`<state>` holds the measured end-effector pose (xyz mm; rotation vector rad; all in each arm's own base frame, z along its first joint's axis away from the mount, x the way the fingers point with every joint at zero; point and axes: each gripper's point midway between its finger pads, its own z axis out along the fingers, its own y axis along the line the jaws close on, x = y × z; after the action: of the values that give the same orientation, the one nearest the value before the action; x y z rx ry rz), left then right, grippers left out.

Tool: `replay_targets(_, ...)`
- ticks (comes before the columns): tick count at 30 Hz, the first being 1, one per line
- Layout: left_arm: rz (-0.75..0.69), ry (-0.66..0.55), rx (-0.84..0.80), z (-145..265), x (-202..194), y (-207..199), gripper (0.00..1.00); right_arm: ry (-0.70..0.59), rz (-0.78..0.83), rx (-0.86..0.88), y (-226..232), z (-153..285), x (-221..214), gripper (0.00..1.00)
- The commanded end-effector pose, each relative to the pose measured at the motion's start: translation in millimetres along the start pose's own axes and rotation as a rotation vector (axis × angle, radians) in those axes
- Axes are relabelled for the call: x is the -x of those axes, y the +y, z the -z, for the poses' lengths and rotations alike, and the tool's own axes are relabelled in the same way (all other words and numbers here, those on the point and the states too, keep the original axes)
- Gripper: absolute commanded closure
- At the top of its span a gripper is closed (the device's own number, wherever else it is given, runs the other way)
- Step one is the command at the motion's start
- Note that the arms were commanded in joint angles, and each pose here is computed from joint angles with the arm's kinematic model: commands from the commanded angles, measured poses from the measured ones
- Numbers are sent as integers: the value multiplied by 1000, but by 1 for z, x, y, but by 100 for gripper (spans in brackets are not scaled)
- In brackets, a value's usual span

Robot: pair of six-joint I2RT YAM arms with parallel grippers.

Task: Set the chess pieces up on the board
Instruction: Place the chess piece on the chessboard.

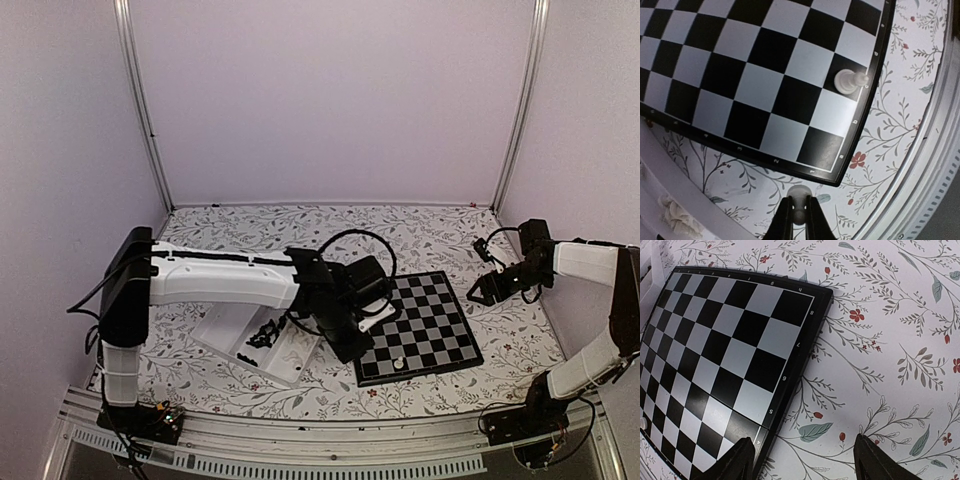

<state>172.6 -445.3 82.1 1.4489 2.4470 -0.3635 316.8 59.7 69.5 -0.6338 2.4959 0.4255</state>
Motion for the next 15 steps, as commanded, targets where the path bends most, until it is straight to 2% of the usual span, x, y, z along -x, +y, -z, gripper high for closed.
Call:
replay_targets(1, -20, -1, -69, -14, 10, -19, 93, -1, 9, 15, 4, 1, -1, 29)
replay_targets(15, -21, 22, -19, -42, 18, -9, 91, 9, 4, 23, 5, -1, -4, 29)
